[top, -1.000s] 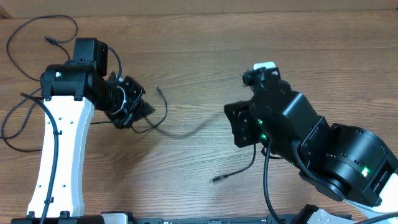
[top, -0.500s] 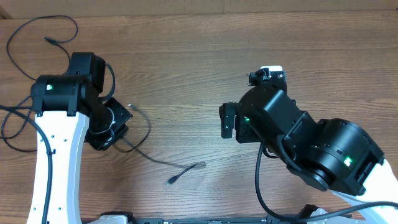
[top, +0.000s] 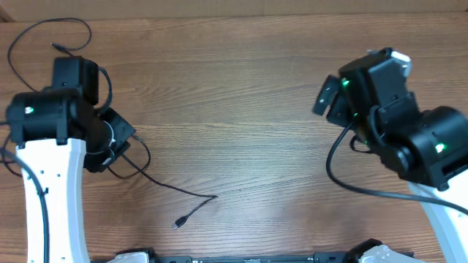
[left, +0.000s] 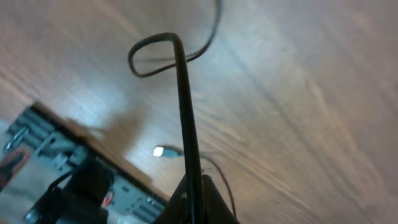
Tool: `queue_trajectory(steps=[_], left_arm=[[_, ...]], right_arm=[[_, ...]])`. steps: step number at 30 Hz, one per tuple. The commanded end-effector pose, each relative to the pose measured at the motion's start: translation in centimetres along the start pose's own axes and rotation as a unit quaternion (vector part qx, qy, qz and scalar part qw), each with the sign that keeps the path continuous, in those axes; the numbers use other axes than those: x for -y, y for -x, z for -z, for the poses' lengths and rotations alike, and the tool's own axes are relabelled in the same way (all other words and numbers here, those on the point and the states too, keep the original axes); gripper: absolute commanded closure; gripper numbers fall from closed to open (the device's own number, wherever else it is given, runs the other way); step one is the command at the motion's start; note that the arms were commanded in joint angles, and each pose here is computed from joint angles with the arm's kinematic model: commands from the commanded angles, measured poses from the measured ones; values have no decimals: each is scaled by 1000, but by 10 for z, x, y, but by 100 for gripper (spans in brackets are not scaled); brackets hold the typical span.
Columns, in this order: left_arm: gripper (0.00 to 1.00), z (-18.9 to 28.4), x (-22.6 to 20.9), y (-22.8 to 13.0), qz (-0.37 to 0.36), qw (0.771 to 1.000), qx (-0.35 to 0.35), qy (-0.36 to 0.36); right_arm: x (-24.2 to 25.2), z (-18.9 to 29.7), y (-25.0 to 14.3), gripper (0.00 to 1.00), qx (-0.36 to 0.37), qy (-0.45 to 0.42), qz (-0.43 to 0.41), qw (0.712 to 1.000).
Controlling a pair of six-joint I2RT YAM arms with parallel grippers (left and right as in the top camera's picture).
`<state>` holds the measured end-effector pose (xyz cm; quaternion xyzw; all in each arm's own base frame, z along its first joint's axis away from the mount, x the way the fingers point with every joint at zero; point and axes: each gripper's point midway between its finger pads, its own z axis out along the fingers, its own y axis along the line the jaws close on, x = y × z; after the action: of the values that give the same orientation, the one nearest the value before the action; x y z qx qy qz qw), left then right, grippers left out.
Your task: Untangle cables
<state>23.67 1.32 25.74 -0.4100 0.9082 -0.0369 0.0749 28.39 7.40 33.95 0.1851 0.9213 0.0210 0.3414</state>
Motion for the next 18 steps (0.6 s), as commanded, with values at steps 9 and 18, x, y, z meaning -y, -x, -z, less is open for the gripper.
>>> queue_trajectory(steps=[9, 18], left_arm=[[96, 58, 20, 72, 126, 973, 123, -146], [96, 88, 41, 87, 204, 922, 36, -326]], right_arm=[[9, -1, 6, 0, 7, -12, -17, 1000], [9, -1, 6, 0, 7, -12, -17, 1000]])
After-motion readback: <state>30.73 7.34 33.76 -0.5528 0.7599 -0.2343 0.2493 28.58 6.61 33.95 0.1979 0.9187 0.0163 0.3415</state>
